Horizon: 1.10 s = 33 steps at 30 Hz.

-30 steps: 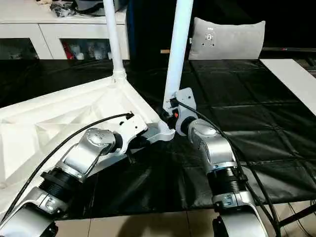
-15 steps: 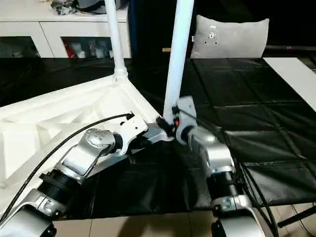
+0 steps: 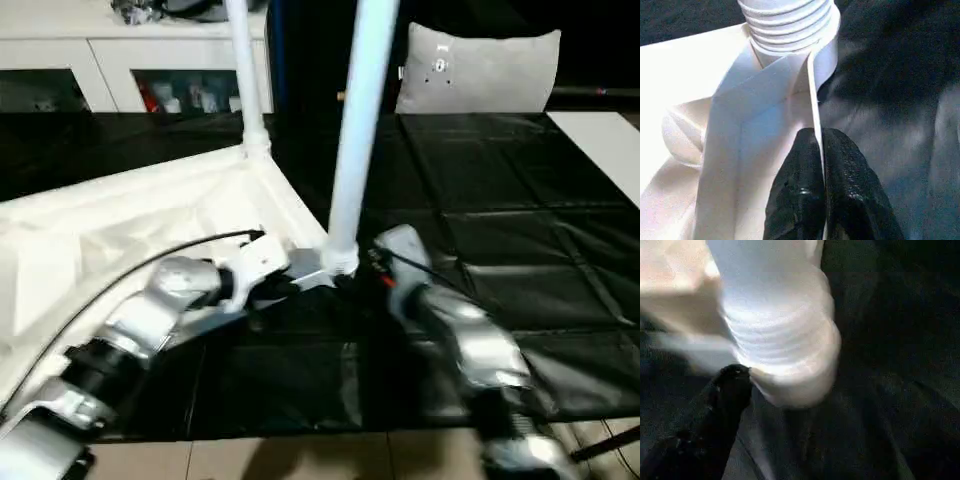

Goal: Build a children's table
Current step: Rotate leg to tighten

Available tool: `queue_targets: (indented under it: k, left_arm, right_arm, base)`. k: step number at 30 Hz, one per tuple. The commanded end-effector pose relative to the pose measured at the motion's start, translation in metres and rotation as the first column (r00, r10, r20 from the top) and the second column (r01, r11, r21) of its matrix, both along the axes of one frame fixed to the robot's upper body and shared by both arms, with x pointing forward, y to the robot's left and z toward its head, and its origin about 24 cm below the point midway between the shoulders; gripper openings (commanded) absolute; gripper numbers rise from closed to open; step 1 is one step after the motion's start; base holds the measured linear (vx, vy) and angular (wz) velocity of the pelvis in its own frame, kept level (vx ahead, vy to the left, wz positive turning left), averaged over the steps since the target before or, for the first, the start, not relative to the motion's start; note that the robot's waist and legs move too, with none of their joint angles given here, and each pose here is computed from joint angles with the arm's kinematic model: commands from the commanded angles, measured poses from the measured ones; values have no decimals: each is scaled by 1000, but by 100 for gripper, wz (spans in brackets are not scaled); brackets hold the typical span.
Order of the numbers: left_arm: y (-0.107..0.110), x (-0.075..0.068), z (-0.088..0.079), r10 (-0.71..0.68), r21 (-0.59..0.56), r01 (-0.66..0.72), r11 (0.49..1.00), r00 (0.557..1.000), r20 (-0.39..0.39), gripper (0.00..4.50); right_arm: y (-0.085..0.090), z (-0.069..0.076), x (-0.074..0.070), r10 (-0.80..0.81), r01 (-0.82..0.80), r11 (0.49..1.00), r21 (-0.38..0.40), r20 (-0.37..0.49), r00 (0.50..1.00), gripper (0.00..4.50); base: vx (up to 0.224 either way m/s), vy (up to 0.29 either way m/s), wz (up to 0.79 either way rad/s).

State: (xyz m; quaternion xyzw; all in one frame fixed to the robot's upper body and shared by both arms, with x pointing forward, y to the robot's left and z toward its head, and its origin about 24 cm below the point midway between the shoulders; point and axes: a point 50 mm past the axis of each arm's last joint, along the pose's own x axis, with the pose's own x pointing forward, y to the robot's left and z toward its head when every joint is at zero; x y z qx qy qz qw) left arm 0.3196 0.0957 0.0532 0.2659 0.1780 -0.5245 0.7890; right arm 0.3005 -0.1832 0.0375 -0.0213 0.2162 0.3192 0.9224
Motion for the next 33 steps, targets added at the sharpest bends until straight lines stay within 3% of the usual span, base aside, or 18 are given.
queue_targets:
  k: [1,8,17,25,33]
  left_arm:
    - [8,-8,-15,-70,72,73,995,997,-40,0]
    - [17,-18,-17,-250,99,258,961,964,-95,0]
    - [19,-25,-16,-402,106,418,902,905,-143,0]
    - [18,-25,-13,-445,98,461,882,883,-152,0]
    - [19,-25,-13,-448,96,466,880,879,-160,0]
  right_arm:
    - [-1,13,1,59,-59,998,1,63,996,442]
    - [-14,29,-6,271,-268,962,-45,121,955,442]
    - [-4,29,-11,466,-464,885,-43,90,880,442]
    - [11,24,-5,494,-497,868,1,101,864,382]
    - [13,21,-3,495,-500,866,19,111,862,307]
  base:
    - [0,0,0]
    - [0,0,0]
    - [0,0,0]
    - [0,0,0]
    - [0,0,0]
